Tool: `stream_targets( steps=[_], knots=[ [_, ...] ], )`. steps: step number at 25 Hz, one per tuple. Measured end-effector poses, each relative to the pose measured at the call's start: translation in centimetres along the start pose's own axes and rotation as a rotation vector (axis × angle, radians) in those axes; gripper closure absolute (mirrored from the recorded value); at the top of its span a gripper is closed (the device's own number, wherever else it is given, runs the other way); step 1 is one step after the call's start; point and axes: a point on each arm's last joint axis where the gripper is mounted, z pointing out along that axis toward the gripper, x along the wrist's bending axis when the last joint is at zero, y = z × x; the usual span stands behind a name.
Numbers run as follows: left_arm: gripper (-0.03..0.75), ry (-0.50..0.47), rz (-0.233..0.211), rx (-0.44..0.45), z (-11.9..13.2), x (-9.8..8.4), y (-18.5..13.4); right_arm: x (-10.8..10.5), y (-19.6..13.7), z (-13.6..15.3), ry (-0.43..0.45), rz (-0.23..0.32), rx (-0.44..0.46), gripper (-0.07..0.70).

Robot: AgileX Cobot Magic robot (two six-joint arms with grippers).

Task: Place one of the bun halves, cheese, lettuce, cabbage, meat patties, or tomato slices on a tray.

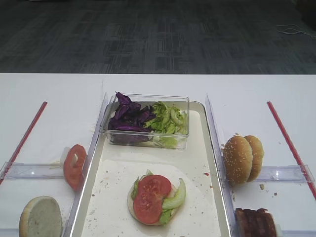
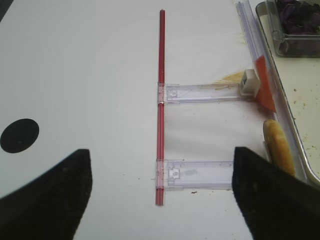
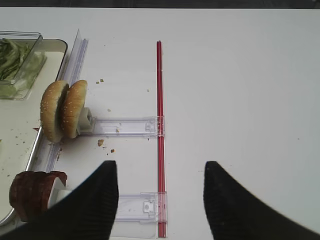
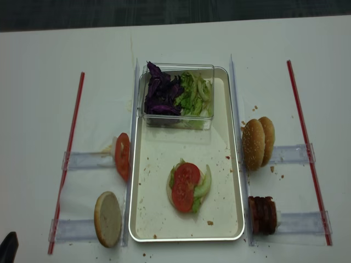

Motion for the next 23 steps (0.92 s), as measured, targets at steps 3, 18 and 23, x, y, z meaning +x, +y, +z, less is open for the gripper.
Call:
stream_targets(
  steps=[3, 18, 23],
  knots=[
    [0.151, 0.0, 0.0, 0.0, 0.0, 0.0, 0.0, 0.0, 0.0, 0.0, 0.0, 0.0, 0.0, 0.202],
    [0.151, 0.0, 0.0, 0.0, 0.0, 0.0, 0.0, 0.0, 0.0, 0.0, 0.0, 0.0, 0.0, 0.202],
    [0.151, 0.0, 0.0, 0.0, 0.0, 0.0, 0.0, 0.0, 0.0, 0.0, 0.0, 0.0, 0.0, 0.202]
  ],
)
